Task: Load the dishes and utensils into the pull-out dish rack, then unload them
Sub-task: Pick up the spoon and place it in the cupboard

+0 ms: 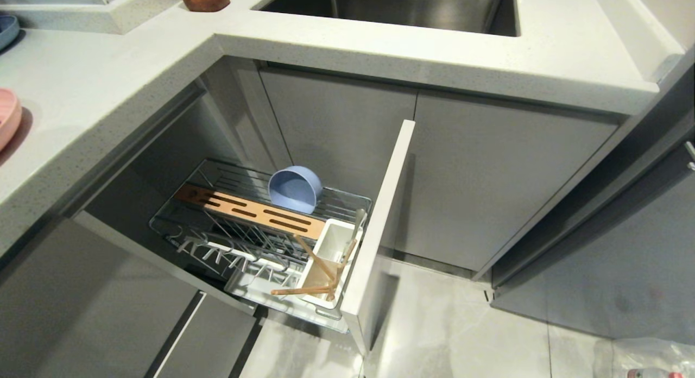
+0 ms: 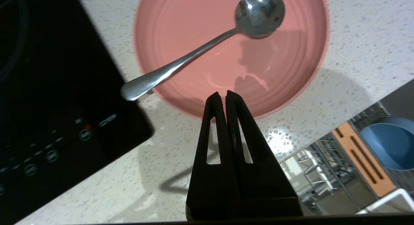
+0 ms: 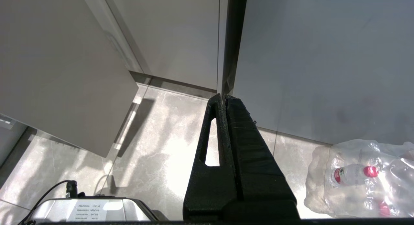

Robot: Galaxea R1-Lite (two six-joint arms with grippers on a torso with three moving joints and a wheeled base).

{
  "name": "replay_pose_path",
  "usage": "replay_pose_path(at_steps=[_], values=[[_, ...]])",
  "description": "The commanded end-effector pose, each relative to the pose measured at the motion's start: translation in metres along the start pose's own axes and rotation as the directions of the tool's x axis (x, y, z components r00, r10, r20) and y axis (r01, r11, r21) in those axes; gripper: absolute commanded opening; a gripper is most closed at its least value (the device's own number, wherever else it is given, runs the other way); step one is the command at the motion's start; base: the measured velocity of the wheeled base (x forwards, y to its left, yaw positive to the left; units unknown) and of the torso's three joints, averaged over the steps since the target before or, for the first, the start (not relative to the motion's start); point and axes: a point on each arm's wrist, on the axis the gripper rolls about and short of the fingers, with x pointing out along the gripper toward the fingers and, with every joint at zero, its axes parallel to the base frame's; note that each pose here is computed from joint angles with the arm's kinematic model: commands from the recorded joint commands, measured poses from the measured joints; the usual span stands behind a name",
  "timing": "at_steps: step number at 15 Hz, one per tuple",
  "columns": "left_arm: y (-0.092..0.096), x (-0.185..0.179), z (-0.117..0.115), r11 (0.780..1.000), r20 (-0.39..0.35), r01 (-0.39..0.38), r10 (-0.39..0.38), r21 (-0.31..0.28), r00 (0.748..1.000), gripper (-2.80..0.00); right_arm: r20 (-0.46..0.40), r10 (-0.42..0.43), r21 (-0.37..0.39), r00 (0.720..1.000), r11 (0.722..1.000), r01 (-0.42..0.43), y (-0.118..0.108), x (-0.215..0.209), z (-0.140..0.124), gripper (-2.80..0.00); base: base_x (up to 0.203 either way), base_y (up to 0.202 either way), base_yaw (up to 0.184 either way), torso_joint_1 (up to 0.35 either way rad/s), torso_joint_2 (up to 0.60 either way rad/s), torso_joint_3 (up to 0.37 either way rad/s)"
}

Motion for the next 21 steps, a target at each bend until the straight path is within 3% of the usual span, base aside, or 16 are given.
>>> replay_pose_path(at_steps=[1,4,6,9,13,18,21], values=[[0.001,0.012,0.002,1.000,-0.032,0.005,-0.006,-0.013,0.999,-2.80,-0.002,0.000,0.000,1.000,1.000,0.000,0.000,0.000,0.000,-2.80,0.000,0.000,0.000,0.000,0.00,0.000],[0.007,0.035,0.012,0.998,-0.027,0.030,-0.032,-0.056,0.999,-2.80,-0.002,0.000,0.000,1.000,1.000,0.000,0.000,0.000,0.000,-2.80,0.000,0.000,0.000,0.000,0.00,0.000],[0.018,0.054,0.019,0.997,-0.027,0.000,-0.003,-0.081,1.000,-2.80,-0.002,0.000,0.000,1.000,1.000,0.000,0.000,0.000,0.000,-2.80,0.000,0.000,0.000,0.000,0.00,0.000],[0.024,0.068,0.015,0.995,-0.085,0.034,-0.042,-0.090,0.996,-2.80,-0.002,0.000,0.000,1.000,1.000,0.000,0.000,0.000,0.000,-2.80,0.000,0.000,0.000,0.000,0.00,0.000],[0.024,0.073,0.012,0.996,-0.112,0.073,-0.079,-0.058,0.991,-2.80,-0.002,0.000,0.000,1.000,1.000,0.000,0.000,0.000,0.000,-2.80,0.000,0.000,0.000,0.000,0.00,0.000],[0.039,0.084,0.009,0.998,-0.157,0.018,-0.028,-0.063,0.987,-2.80,-0.002,0.000,0.000,1.000,1.000,0.000,0.000,0.000,0.000,-2.80,0.000,0.000,0.000,0.000,0.00,0.000],[0.041,0.085,0.006,0.999,-0.183,0.027,-0.032,-0.030,0.983,-2.80,-0.002,0.000,0.000,1.000,1.000,0.000,0.000,0.000,0.000,-2.80,0.000,0.000,0.000,0.000,0.00,0.000]])
